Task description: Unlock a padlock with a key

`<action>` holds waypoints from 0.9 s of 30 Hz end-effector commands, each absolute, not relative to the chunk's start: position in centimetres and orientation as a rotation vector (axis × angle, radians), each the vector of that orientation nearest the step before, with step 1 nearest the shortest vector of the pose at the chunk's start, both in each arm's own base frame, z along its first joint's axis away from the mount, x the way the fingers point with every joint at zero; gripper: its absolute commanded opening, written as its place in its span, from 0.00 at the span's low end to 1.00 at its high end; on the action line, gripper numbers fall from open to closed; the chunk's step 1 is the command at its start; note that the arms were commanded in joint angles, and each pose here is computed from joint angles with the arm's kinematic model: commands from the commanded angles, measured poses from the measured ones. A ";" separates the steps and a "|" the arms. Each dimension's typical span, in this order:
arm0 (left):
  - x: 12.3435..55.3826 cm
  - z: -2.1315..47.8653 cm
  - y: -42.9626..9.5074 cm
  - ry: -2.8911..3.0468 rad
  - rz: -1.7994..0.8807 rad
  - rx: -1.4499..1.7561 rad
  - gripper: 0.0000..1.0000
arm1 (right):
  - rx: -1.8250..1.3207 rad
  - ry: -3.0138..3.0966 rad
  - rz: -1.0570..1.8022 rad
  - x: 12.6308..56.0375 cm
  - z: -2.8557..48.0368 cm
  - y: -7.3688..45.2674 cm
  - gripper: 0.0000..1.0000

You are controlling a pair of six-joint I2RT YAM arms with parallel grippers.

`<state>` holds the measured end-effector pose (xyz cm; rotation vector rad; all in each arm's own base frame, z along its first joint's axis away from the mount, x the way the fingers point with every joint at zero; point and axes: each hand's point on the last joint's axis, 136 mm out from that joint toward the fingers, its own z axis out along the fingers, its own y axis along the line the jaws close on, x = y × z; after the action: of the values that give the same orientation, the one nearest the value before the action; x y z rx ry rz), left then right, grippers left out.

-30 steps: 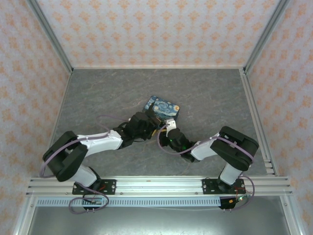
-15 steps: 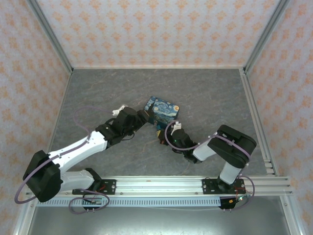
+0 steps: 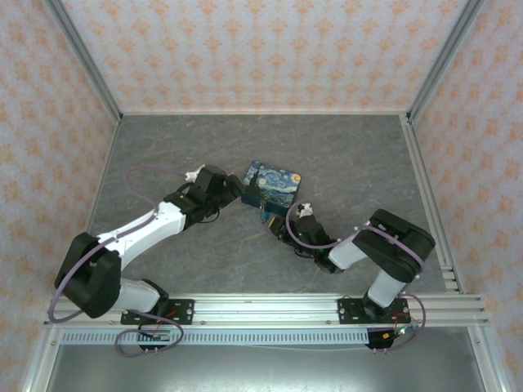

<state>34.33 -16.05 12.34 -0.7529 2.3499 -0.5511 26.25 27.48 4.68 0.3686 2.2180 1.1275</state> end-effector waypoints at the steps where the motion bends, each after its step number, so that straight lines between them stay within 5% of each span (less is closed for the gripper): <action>1: 36.7 14.6 -17.4 2.316 -0.599 -0.645 0.93 | 0.362 2.204 1.034 26.4 5.6 25.9 0.44; 15: 41.3 10.8 -21.1 2.552 -0.522 -0.405 0.93 | 0.274 2.076 1.084 25.7 12.2 22.8 0.91; 27: 40.8 6.4 -19.9 2.636 -0.458 -0.459 0.93 | 0.272 2.057 1.352 27.4 13.1 27.6 0.93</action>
<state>41.61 -20.55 7.81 -0.4738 2.5900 -0.5032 26.30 25.66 9.52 0.2986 2.1781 1.2031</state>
